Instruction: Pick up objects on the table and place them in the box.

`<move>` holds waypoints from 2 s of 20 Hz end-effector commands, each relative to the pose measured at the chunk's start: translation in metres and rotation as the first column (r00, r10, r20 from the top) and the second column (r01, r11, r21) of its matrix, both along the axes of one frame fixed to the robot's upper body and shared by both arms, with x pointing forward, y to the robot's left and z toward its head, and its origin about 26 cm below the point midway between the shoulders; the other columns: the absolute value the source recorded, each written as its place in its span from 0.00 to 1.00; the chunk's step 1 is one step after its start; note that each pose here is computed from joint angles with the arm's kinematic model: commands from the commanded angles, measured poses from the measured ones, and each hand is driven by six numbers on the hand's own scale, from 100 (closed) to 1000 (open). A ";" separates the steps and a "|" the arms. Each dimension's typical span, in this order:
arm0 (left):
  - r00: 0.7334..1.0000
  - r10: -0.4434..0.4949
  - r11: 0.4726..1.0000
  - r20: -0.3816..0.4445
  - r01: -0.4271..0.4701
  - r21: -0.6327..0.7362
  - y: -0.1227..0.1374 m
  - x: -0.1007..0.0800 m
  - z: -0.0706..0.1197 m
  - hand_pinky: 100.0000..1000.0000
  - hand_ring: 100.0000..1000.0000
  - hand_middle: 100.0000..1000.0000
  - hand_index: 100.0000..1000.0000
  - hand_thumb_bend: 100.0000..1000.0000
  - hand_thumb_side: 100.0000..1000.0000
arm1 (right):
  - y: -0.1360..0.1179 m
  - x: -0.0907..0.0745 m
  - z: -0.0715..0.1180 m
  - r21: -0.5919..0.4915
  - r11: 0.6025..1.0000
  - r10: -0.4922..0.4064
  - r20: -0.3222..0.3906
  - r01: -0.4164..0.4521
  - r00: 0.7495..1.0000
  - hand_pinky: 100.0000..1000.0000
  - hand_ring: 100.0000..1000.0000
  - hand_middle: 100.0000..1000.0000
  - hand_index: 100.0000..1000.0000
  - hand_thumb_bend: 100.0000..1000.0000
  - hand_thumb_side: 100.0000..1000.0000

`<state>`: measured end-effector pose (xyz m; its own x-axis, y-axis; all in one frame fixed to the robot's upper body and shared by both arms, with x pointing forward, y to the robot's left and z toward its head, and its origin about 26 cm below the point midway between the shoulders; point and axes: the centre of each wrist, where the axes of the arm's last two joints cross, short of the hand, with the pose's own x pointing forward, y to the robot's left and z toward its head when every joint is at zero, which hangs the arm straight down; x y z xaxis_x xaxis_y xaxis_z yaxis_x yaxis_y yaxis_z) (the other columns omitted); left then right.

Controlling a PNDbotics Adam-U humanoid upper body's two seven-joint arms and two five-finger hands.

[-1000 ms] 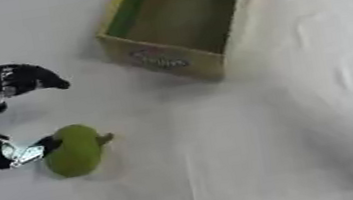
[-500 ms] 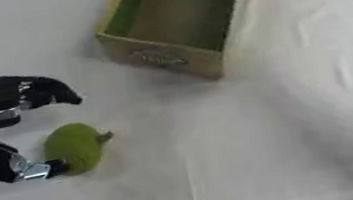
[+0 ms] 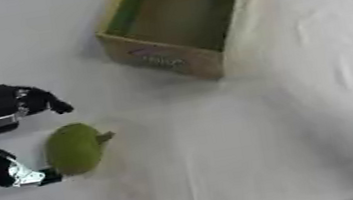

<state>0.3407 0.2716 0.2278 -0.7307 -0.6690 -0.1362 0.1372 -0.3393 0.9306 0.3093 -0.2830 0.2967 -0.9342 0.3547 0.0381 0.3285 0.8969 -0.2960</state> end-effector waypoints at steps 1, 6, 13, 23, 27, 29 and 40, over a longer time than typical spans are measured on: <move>0.999 0.029 0.999 0.032 -0.030 0.030 0.005 0.002 0.000 0.79 0.81 0.64 0.92 0.58 0.57 | 0.000 -0.006 0.009 -0.020 1.000 0.003 0.033 -0.003 0.999 0.80 0.76 0.56 0.74 0.00 0.35; 0.997 0.048 0.999 0.066 -0.050 0.019 0.001 0.008 -0.010 0.77 0.80 0.64 0.92 0.54 0.57 | 0.000 -0.006 0.009 -0.019 1.000 0.002 0.031 -0.002 1.000 0.80 0.76 0.56 0.74 0.00 0.36; 0.996 0.060 0.998 0.069 -0.059 -0.010 -0.005 0.016 -0.020 0.76 0.79 0.64 0.91 0.47 0.56 | 0.000 -0.006 0.008 -0.018 1.000 0.003 0.030 -0.003 1.000 0.80 0.76 0.55 0.74 0.00 0.36; 0.994 0.090 0.996 0.063 -0.089 -0.018 -0.009 0.025 -0.032 0.74 0.76 0.59 0.85 0.42 0.55 | 0.001 -0.005 0.008 -0.016 1.000 0.007 0.029 -0.007 1.000 0.80 0.76 0.55 0.74 0.00 0.36; 0.995 0.068 0.998 0.068 -0.068 -0.008 -0.012 0.024 -0.032 0.71 0.71 0.53 0.74 0.38 0.49 | 0.001 -0.005 0.008 -0.015 1.000 0.007 0.029 -0.007 1.000 0.80 0.76 0.55 0.74 0.00 0.36; 0.995 0.066 0.998 0.075 -0.066 -0.007 -0.013 0.023 -0.031 0.68 0.67 0.48 0.69 0.33 0.43 | 0.001 -0.005 0.008 -0.015 1.000 0.007 0.029 -0.007 1.000 0.80 0.76 0.55 0.74 0.00 0.37; 0.990 0.073 0.997 0.121 -0.068 -0.046 -0.015 0.019 -0.027 0.51 0.55 0.41 0.60 0.08 0.00 | 0.000 -0.005 0.008 -0.008 1.000 0.006 0.030 -0.005 1.000 0.80 0.76 0.55 0.74 0.00 0.37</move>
<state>0.3608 0.2522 0.1915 -0.6713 -0.7217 -0.1688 0.0704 -0.2888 0.9548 0.3093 -0.2831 0.2965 -0.9338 0.3554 0.0417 0.3283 0.8972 -0.2955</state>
